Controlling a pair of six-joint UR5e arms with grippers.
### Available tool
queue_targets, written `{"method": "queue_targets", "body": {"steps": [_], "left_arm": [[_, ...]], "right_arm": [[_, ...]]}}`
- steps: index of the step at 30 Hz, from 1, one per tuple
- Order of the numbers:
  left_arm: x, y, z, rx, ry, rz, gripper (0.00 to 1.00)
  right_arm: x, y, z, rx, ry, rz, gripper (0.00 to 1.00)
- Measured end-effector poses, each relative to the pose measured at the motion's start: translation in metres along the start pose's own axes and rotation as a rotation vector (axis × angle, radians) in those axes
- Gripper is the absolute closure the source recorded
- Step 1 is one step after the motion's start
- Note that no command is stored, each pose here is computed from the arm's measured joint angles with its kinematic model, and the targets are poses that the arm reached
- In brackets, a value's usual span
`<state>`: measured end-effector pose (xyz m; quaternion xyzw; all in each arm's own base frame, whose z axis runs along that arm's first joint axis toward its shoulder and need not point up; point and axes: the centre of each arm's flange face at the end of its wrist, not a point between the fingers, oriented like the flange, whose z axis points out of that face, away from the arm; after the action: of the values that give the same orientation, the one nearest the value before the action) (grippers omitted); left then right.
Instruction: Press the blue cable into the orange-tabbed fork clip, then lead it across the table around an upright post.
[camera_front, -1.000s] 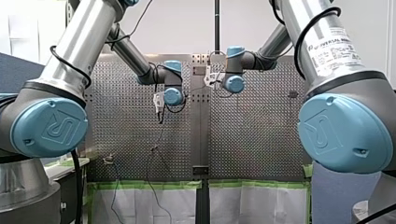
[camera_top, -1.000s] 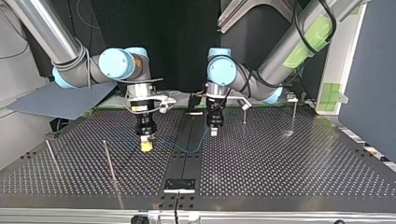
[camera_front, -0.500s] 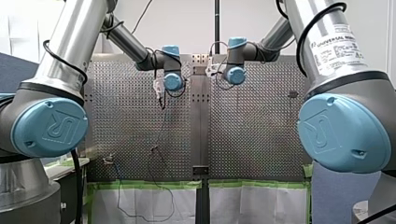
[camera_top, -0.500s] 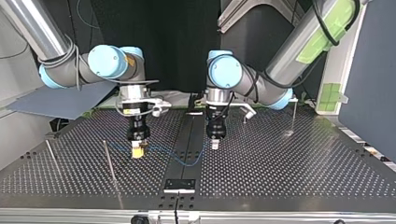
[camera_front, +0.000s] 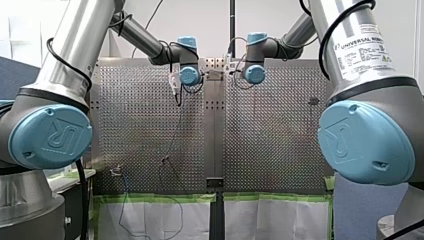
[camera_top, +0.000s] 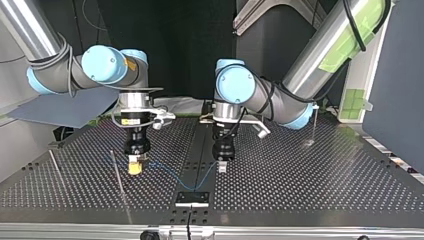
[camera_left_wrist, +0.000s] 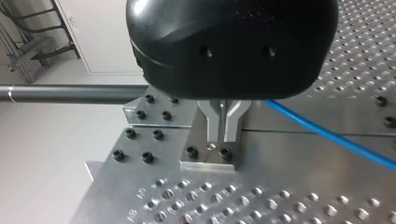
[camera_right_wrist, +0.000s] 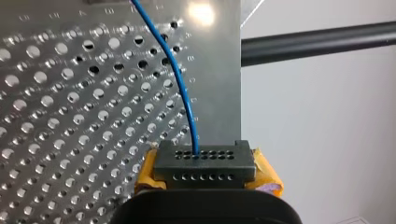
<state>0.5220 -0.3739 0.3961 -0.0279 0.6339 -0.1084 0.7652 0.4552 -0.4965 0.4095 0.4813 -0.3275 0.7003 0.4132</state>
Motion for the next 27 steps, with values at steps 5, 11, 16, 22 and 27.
{"method": "queue_targets", "body": {"steps": [5,11,16,22,27], "left_arm": [[-0.012,-0.01,0.002,0.012,-0.006,0.0,1.0],[-0.026,-0.021,0.005,0.026,-0.016,-0.007,1.0],[-0.033,-0.028,0.005,0.037,-0.022,-0.011,1.0],[-0.047,-0.044,0.004,0.069,-0.025,-0.017,1.0],[-0.058,-0.055,0.004,0.093,-0.036,-0.025,1.0]], "right_arm": [[0.004,0.009,0.002,-0.014,0.0,-0.002,1.0],[0.015,0.02,0.004,-0.031,0.012,-0.004,1.0],[0.023,0.03,0.006,-0.045,0.023,-0.005,1.0],[0.03,0.044,0.008,-0.066,0.028,-0.01,1.0],[0.033,0.058,0.009,-0.085,0.025,-0.016,1.0]]}}
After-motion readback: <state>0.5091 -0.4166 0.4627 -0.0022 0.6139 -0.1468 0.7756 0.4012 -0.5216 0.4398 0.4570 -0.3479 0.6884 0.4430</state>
